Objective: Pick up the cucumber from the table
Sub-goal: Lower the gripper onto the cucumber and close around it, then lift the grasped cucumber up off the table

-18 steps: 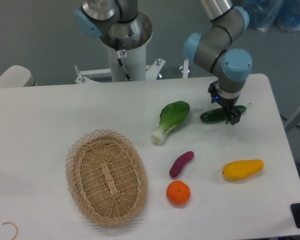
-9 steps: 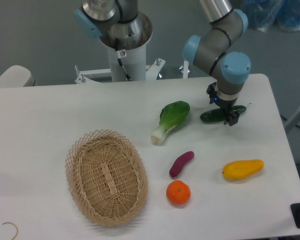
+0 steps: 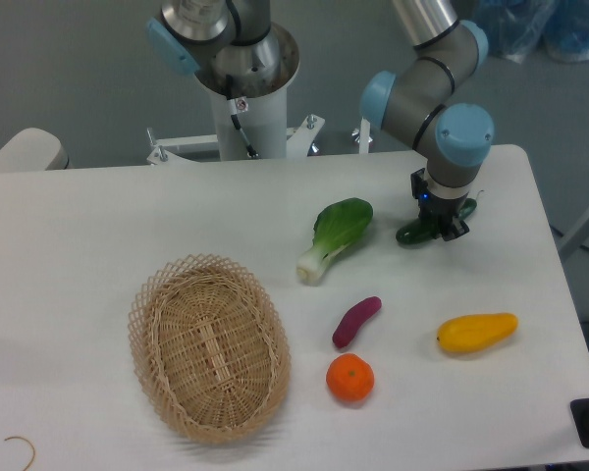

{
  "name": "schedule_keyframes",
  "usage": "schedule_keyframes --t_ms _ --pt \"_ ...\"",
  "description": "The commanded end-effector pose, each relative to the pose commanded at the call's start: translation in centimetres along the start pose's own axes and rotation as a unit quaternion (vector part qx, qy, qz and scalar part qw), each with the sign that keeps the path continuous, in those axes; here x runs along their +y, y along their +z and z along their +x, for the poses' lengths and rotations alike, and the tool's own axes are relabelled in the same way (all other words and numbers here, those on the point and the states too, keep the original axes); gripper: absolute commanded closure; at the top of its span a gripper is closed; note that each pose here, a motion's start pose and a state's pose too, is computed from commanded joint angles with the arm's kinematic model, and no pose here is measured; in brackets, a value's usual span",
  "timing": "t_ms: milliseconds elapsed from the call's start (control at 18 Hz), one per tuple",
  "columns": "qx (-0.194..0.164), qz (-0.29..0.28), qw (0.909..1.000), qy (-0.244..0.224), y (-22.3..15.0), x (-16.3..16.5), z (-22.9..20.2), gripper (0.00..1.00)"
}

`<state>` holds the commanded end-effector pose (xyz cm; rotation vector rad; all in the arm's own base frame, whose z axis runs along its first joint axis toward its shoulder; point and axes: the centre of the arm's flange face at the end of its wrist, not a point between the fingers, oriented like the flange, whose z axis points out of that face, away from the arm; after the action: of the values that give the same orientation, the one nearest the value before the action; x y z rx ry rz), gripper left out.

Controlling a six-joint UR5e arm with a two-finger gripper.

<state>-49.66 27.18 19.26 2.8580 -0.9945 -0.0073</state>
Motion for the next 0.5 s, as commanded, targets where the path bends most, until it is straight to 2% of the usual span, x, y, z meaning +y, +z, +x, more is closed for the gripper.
schedule_keyframes --t_ms 222,500 --pt "-0.008 -0.003 1.0000 0.001 -0.8 0.2 -0.3 0.64" --pt "-0.040 -0.016 0.9991 -0.004 -4.4 -0.1 -2.3 0.64"
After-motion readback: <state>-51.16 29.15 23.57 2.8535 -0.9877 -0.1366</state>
